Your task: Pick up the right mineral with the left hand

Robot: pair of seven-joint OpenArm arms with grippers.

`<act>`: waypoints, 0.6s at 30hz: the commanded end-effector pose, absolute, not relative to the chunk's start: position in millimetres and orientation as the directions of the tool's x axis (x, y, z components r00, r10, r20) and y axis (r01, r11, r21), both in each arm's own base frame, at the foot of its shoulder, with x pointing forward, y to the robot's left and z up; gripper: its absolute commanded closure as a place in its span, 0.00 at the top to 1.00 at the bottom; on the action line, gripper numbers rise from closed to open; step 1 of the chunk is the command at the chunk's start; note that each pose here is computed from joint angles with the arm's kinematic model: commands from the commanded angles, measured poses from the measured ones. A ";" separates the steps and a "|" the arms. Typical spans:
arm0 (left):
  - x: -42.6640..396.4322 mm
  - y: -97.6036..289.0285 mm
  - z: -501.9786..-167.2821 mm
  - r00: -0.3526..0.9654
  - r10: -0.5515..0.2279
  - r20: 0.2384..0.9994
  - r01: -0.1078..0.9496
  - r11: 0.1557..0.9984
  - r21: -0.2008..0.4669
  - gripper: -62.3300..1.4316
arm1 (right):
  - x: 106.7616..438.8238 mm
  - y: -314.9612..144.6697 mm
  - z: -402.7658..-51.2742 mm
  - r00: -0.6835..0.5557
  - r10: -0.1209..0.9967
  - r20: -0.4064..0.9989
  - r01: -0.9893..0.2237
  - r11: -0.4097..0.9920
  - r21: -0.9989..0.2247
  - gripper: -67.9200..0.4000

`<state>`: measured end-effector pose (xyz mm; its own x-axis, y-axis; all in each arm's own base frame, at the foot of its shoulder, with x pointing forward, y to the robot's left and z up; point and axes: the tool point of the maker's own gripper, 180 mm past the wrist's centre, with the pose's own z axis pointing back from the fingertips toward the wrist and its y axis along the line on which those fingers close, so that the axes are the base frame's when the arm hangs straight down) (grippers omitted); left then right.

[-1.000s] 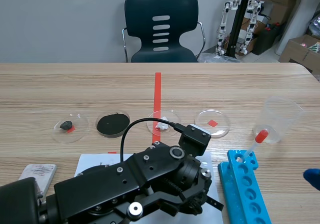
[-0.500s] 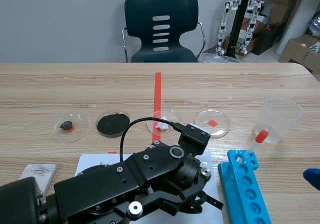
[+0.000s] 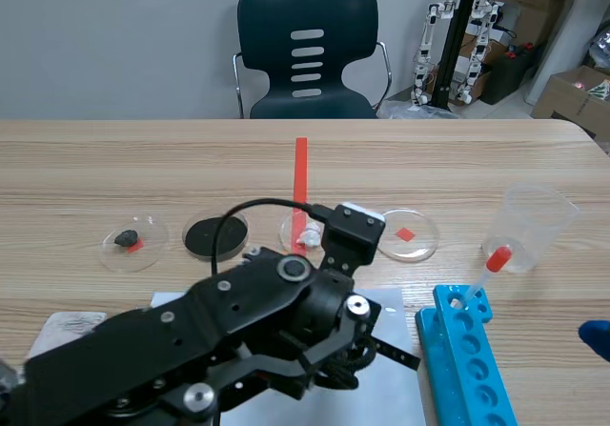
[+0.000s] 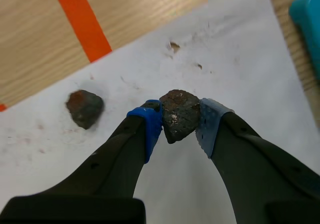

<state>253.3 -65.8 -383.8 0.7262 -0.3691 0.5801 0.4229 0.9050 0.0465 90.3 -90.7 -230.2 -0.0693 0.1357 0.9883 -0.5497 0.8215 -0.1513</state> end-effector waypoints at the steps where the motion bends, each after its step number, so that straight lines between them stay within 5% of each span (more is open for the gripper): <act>1: 263.5 -64.7 -361.0 0.683 -0.335 0.649 0.415 0.909 0.033 0.15 | 94.0 -88.8 -220.4 -0.106 0.117 0.987 -0.549 0.821 -0.156 1.00; 9: 280.3 -24.7 -279.0 0.465 -0.217 0.858 0.385 0.923 0.025 0.15 | 94.0 -88.8 -220.5 -0.106 0.117 0.987 -0.549 0.821 -0.156 1.00; 18: 252.2 -3.8 -201.9 0.183 -0.169 0.969 0.520 0.852 0.050 0.15 | 94.0 -88.8 -220.5 -0.106 0.117 0.987 -0.549 0.821 -0.156 1.00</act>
<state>255.2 -3.2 -202.1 0.1890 -0.1805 0.9652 0.5164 0.8543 0.0586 90.3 -90.7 -230.2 -0.0693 0.1357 0.9883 -0.5497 0.8215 -0.1513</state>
